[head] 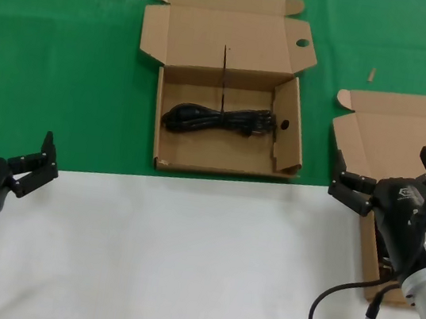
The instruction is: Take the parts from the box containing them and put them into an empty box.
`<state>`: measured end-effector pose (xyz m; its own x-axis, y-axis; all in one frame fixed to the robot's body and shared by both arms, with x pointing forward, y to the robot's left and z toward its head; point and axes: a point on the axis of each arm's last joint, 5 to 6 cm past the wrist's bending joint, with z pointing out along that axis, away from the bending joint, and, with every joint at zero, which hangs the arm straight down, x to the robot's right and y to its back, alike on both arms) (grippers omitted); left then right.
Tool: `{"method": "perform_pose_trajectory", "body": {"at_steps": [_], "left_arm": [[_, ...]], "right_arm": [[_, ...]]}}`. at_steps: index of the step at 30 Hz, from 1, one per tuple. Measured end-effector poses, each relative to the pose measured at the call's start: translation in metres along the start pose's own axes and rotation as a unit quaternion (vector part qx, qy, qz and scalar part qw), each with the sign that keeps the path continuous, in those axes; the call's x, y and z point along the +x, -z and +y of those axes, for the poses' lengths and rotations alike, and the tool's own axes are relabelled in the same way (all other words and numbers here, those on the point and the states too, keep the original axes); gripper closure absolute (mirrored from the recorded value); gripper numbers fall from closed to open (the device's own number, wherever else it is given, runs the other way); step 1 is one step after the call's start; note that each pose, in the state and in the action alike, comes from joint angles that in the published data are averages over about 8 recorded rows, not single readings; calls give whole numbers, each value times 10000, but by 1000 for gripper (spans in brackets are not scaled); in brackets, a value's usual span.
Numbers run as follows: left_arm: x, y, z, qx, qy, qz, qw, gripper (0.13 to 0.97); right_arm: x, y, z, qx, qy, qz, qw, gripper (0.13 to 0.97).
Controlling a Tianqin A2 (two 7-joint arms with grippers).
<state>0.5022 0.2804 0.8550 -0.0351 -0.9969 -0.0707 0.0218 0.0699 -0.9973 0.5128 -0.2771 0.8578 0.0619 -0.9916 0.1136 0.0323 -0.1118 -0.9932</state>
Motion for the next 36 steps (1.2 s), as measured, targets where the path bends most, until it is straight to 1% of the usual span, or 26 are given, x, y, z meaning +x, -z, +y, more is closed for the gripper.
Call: {"method": "perform_pose_trajectory", "body": {"at_steps": [36], "left_arm": [[0, 0, 0, 0, 0, 0, 10000, 132]], "right_arm": [[0, 0, 0, 0, 0, 0, 10000, 130]]}}
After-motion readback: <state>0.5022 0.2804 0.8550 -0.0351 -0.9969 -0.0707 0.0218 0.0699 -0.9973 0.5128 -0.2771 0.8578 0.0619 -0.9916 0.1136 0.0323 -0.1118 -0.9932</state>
